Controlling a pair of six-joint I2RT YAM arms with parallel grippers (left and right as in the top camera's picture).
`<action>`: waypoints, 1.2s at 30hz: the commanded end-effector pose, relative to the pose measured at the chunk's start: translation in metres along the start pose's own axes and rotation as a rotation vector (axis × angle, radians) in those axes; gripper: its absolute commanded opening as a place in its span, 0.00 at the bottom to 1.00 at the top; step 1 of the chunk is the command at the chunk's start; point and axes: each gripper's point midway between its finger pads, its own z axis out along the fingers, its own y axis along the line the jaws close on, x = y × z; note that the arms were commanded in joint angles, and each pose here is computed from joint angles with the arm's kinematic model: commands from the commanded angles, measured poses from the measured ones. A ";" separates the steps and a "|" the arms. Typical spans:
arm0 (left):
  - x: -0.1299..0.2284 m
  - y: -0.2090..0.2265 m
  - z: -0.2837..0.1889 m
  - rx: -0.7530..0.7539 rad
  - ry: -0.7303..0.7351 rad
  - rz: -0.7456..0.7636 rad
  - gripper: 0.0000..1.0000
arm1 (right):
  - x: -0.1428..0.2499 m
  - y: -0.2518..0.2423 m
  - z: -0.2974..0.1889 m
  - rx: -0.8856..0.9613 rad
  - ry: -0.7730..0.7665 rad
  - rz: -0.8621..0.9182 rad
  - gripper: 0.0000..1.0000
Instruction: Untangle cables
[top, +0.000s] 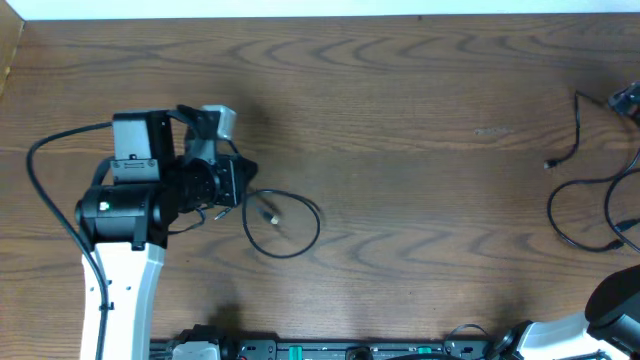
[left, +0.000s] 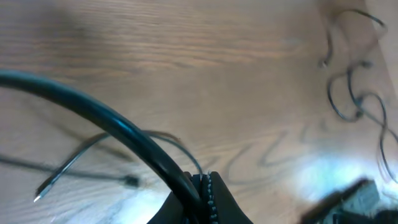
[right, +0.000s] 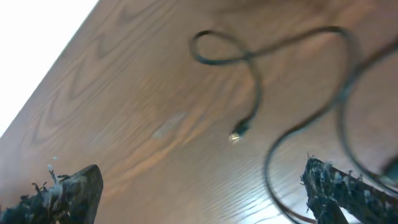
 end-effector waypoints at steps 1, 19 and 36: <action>0.008 -0.032 0.002 0.128 0.027 0.196 0.07 | 0.011 0.053 -0.012 -0.291 0.029 -0.213 0.99; 0.087 -0.103 0.015 0.319 0.281 0.742 0.07 | 0.128 0.157 -0.014 -0.634 0.270 -0.833 0.99; 0.060 -0.026 0.021 -0.177 0.346 1.025 0.07 | 0.263 0.230 -0.039 -1.051 0.319 -1.660 0.99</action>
